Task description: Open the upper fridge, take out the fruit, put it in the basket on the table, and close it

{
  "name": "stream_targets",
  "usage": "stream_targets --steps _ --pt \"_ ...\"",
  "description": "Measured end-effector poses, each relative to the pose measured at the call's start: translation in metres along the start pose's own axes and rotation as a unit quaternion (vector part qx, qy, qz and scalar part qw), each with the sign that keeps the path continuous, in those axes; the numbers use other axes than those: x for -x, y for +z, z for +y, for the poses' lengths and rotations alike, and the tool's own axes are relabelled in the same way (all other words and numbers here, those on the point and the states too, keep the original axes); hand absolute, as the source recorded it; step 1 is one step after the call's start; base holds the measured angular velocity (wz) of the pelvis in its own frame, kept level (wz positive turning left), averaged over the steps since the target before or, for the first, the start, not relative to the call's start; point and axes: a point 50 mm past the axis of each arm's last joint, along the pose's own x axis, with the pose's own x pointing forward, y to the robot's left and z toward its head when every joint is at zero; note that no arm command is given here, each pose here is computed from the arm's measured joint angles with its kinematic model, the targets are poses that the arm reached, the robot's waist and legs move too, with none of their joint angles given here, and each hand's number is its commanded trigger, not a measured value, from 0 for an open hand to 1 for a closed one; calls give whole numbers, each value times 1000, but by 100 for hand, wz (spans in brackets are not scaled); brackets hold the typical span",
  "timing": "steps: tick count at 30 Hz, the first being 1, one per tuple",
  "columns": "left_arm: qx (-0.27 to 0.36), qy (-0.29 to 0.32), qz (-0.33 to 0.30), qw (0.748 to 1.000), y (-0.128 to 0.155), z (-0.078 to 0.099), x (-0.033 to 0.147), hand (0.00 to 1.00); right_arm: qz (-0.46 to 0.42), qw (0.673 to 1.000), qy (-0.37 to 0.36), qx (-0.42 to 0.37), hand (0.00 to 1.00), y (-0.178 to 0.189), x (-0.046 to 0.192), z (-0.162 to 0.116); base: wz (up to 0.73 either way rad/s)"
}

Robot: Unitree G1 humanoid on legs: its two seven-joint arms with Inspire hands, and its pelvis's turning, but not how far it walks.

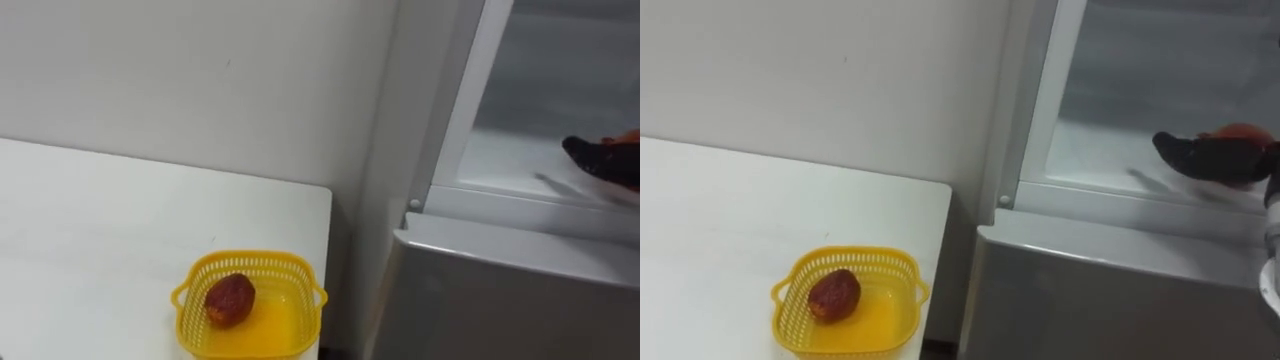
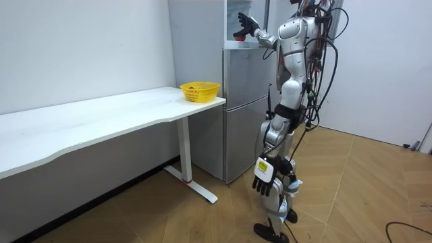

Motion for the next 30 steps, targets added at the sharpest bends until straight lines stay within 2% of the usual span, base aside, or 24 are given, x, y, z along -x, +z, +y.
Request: stream_targets --steps 13,29,30 --pt "-3 14 4 1000 -3 6 3 0 95 995 1 -11 0 -37 -2 0 1" --pt "-3 24 18 1000 -9 9 4 0 130 991 27 -1 0 -51 -6 -7 1" --pt "-2 24 19 1000 -10 9 4 0 132 991 29 -1 13 -52 -6 -7 0"
